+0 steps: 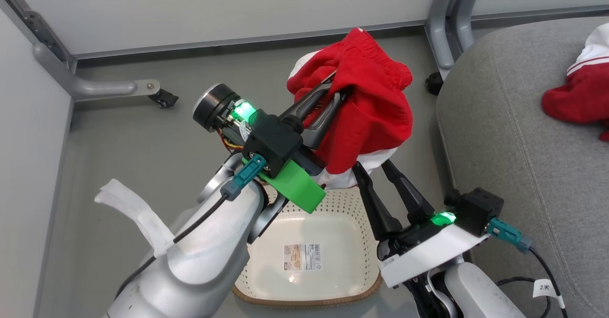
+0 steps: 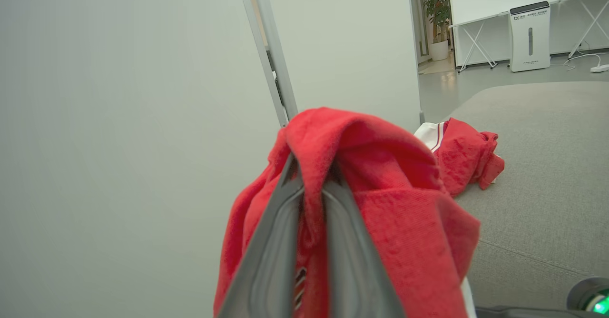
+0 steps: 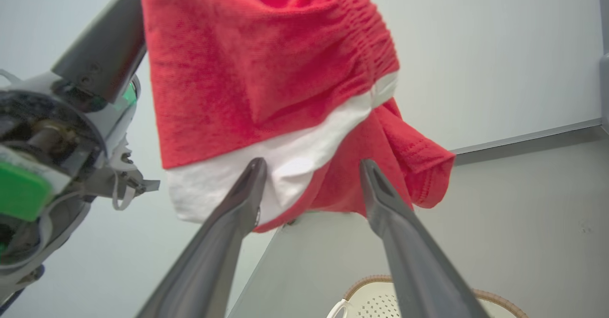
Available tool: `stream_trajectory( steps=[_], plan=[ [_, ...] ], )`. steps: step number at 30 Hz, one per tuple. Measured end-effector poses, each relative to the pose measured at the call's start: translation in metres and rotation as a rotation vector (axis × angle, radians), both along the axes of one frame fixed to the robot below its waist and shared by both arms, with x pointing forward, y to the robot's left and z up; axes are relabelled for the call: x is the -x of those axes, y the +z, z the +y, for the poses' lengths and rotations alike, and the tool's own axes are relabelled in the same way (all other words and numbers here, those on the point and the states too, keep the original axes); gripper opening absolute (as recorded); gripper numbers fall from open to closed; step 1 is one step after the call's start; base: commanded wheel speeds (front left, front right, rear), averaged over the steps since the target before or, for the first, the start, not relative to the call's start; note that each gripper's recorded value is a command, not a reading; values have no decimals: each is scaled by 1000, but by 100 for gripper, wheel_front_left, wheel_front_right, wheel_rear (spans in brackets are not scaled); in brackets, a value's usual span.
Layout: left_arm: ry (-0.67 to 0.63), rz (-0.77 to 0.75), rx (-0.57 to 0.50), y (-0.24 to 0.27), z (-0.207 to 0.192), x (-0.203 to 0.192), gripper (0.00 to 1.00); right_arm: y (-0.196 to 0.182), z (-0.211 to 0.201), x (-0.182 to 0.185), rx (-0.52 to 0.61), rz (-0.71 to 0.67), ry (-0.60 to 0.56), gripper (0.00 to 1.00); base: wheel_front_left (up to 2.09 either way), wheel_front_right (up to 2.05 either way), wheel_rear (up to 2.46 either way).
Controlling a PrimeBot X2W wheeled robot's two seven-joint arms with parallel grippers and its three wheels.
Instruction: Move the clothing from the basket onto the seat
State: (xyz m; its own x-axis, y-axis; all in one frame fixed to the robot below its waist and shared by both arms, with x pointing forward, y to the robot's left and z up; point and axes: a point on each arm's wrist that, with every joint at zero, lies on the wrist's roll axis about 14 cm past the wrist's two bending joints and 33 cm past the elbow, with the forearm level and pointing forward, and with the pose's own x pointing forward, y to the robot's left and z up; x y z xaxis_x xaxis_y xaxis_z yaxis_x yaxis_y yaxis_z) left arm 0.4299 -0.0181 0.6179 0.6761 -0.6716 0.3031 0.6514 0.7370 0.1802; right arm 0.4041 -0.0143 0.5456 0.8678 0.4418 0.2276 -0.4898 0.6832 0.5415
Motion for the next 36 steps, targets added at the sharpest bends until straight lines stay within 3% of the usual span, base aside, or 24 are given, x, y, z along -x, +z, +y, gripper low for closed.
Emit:
stream_trajectory(
  steps=[13, 32, 33, 34, 36],
  plan=[
    [-23, -14, 14, 7, -6, 7, 0, 27, 19, 7, -106, -30, 74, 100, 0, 0, 0],
    [-37, 35, 13, -11, -10, 7, 0, 42, 18, 3, -139, -72, 88, 100, 0, 0, 0],
    [-38, 36, 14, -12, -11, 7, 0, 42, 18, 2, -139, -75, 89, 43, 0, 0, 0],
    [-38, 38, 15, -12, -11, 7, 0, 43, 18, 2, -138, -76, 89, 0, 0, 0, 0],
    [-38, 40, 16, -13, -11, 6, 0, 42, 18, 1, -137, -77, 89, 0, 0, 0, 0]
  ],
)
